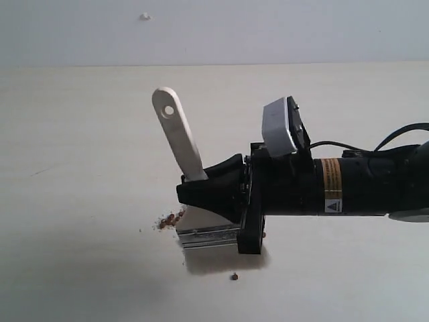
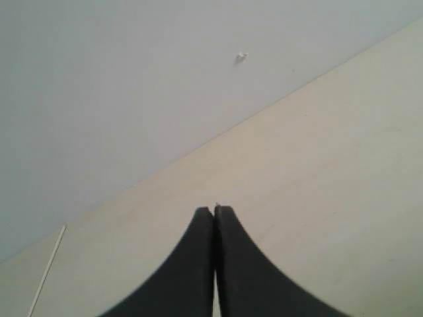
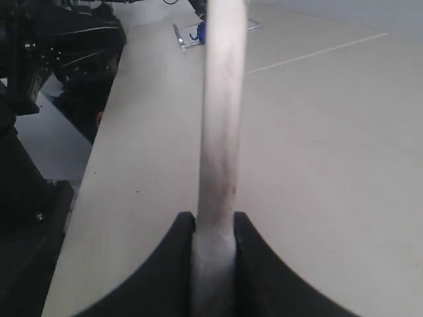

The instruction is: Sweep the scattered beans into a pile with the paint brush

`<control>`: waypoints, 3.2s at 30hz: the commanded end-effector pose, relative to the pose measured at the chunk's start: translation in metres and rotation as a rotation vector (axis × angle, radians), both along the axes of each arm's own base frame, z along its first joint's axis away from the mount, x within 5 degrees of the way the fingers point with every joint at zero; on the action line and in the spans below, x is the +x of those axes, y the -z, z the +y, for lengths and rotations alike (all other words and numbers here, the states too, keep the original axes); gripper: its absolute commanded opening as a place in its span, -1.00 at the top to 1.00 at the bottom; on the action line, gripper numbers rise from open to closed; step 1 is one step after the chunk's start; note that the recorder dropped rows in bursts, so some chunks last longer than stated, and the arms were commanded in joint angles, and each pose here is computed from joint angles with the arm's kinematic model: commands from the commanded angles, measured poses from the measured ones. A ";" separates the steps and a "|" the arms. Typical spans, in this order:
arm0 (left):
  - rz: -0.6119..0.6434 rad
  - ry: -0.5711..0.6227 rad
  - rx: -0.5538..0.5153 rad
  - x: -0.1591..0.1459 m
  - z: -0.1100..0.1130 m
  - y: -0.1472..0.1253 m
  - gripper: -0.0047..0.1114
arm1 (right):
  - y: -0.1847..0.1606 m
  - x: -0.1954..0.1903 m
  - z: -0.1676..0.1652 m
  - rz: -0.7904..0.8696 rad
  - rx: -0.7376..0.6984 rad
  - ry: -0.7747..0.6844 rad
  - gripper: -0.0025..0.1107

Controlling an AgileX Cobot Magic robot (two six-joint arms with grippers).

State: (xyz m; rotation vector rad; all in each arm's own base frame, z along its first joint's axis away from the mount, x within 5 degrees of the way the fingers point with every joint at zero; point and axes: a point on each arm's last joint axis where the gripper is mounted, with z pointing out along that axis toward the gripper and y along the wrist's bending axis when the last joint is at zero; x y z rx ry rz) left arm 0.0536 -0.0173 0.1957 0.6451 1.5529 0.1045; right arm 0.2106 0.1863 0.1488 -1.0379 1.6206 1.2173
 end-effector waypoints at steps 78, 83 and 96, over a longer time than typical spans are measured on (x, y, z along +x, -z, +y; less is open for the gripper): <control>-0.003 0.007 -0.005 0.000 0.000 0.000 0.92 | 0.054 0.062 0.047 0.455 -0.131 0.145 0.96; -0.003 0.007 -0.005 0.000 0.000 0.000 0.92 | 0.057 0.062 0.046 0.535 -0.153 0.177 0.96; -0.003 0.007 -0.005 0.000 0.000 0.000 0.92 | 0.060 0.065 0.044 0.563 -0.198 0.216 0.96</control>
